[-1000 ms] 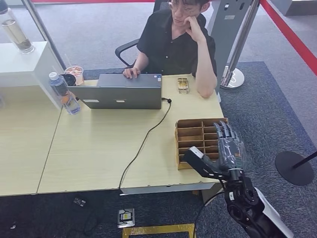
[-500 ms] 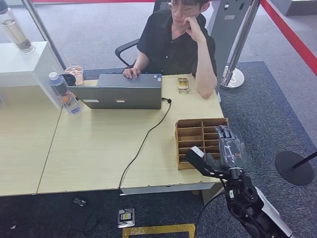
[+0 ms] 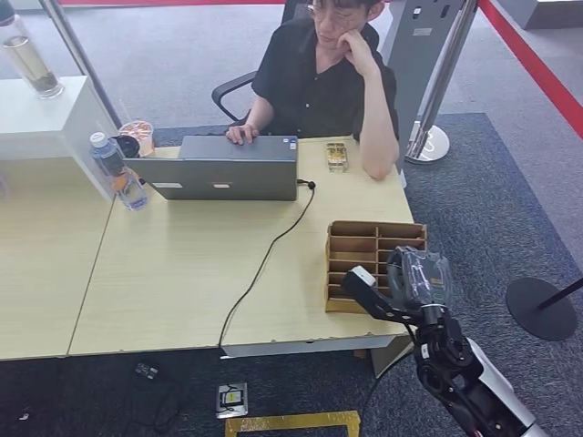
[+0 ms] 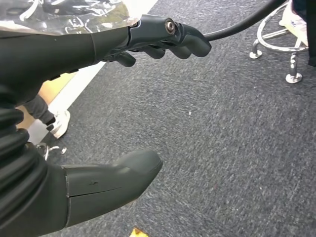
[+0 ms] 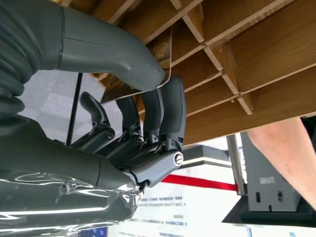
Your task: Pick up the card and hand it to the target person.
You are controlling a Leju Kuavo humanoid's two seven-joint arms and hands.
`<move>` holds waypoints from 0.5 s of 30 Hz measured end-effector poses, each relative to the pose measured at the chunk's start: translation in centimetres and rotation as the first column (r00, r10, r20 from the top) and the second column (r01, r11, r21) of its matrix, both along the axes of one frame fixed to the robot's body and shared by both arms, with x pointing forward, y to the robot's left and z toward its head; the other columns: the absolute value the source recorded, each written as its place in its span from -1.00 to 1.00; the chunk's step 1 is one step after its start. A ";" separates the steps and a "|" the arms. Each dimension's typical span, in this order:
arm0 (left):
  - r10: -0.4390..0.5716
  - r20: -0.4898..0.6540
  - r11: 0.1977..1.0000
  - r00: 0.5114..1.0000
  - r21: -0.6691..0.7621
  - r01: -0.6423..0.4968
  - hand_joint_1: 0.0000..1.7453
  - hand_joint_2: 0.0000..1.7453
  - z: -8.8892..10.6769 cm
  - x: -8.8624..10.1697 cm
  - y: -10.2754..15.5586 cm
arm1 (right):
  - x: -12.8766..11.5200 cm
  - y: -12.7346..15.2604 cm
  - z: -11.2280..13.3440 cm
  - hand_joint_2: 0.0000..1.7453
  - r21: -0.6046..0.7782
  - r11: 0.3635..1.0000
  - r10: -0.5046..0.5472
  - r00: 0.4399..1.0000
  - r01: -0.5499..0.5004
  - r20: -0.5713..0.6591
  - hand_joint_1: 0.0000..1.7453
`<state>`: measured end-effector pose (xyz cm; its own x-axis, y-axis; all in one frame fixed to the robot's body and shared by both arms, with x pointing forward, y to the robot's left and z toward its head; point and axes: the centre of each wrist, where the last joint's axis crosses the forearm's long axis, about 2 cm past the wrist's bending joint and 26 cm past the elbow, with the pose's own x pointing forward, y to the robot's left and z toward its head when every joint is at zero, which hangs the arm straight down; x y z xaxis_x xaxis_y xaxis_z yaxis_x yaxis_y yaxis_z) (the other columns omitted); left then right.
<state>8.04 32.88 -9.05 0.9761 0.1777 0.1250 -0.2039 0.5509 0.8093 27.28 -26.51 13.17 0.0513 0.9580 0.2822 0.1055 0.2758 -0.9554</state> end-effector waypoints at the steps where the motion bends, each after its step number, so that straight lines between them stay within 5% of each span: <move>1: 0.003 -0.002 1.000 1.000 -0.001 -0.003 -1.00 1.00 0.0 0.0 0.0 | 0.1 0.0 0.0 1.00 -0.006 1.000 0.000 1.000 0.000 -0.002 0.88; 15: 0.011 -0.002 1.000 1.000 -0.002 -0.011 -1.00 1.00 0.0 0.0 0.0 | 0.3 0.2 0.0 1.00 -0.072 0.997 -0.029 0.997 0.034 0.066 1.00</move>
<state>8.04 32.91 -9.04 0.9743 0.1890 0.1229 -0.2088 0.5504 0.8084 27.61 -26.26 13.16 0.0656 0.9742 0.2157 0.1754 0.2016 -0.9636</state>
